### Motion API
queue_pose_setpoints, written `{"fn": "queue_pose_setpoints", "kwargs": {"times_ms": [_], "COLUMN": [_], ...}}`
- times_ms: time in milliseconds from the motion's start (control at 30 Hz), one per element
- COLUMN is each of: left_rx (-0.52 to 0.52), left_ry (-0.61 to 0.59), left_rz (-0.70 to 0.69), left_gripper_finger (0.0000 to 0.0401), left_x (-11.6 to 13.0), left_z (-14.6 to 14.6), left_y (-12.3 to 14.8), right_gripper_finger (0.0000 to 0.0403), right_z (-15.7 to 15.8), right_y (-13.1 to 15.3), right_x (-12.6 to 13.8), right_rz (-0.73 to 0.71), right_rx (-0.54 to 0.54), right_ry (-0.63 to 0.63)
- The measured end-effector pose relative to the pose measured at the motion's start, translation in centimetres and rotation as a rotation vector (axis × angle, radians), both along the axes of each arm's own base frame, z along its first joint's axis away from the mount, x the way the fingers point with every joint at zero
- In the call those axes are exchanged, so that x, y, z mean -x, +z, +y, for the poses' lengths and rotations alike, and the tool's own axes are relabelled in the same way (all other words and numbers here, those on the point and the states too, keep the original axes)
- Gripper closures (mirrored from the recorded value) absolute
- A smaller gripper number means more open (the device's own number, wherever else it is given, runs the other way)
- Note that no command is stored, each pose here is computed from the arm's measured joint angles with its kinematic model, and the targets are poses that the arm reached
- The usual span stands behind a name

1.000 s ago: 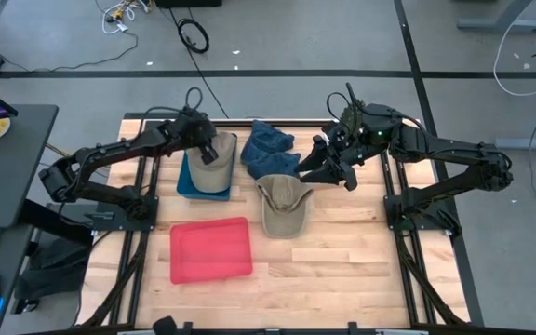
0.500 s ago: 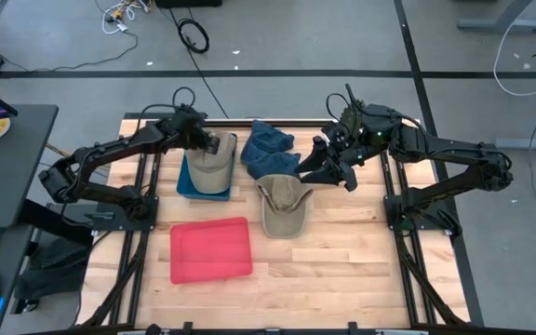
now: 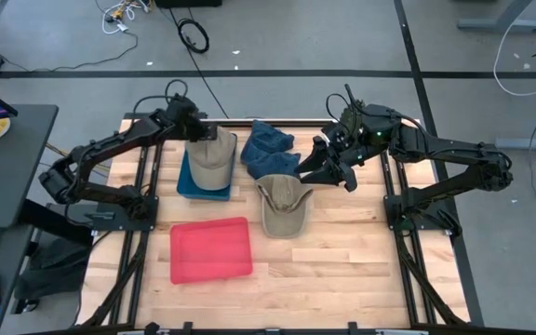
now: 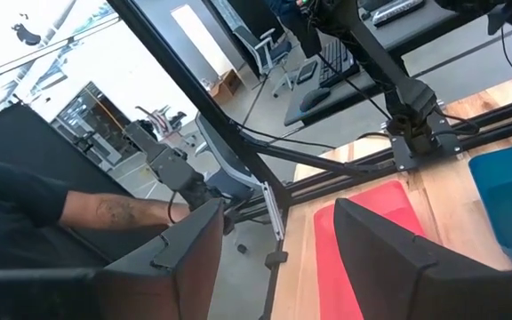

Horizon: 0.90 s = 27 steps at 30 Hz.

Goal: Pick & Place hat
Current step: Put the bottom brown cap into the blue bin

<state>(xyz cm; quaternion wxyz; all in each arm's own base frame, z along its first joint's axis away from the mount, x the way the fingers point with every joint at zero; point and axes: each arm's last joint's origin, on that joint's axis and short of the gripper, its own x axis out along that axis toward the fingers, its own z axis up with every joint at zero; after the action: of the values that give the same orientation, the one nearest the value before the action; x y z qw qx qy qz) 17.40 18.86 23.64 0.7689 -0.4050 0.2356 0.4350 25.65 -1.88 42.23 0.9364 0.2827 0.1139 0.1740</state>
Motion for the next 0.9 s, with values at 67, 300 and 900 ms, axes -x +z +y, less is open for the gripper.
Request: {"fn": "queue_pose_setpoints", "kwargs": {"times_ms": [67,300,900], "left_rx": [0.008,0.103,0.152], "left_ry": [-0.011,0.071,0.122], "left_rz": [0.023,0.0,0.05], "left_gripper_finger": [0.0392,0.0392,0.0364], "left_x": [0.2,0.3,-0.2], "left_z": [-0.1,-0.2,0.4], "left_y": [-0.5,-1.7,-3.4], "right_gripper_finger": [0.0183,0.0183,0.0183], "right_z": [0.0,0.0,0.0], "right_y": [0.0,0.0,-0.9], "right_x": [0.0,0.0,-1.0], "right_rz": [0.0,0.0,0.044], "right_rx": [0.001,0.001,0.002], "right_ry": [0.0,0.0,0.005]}}
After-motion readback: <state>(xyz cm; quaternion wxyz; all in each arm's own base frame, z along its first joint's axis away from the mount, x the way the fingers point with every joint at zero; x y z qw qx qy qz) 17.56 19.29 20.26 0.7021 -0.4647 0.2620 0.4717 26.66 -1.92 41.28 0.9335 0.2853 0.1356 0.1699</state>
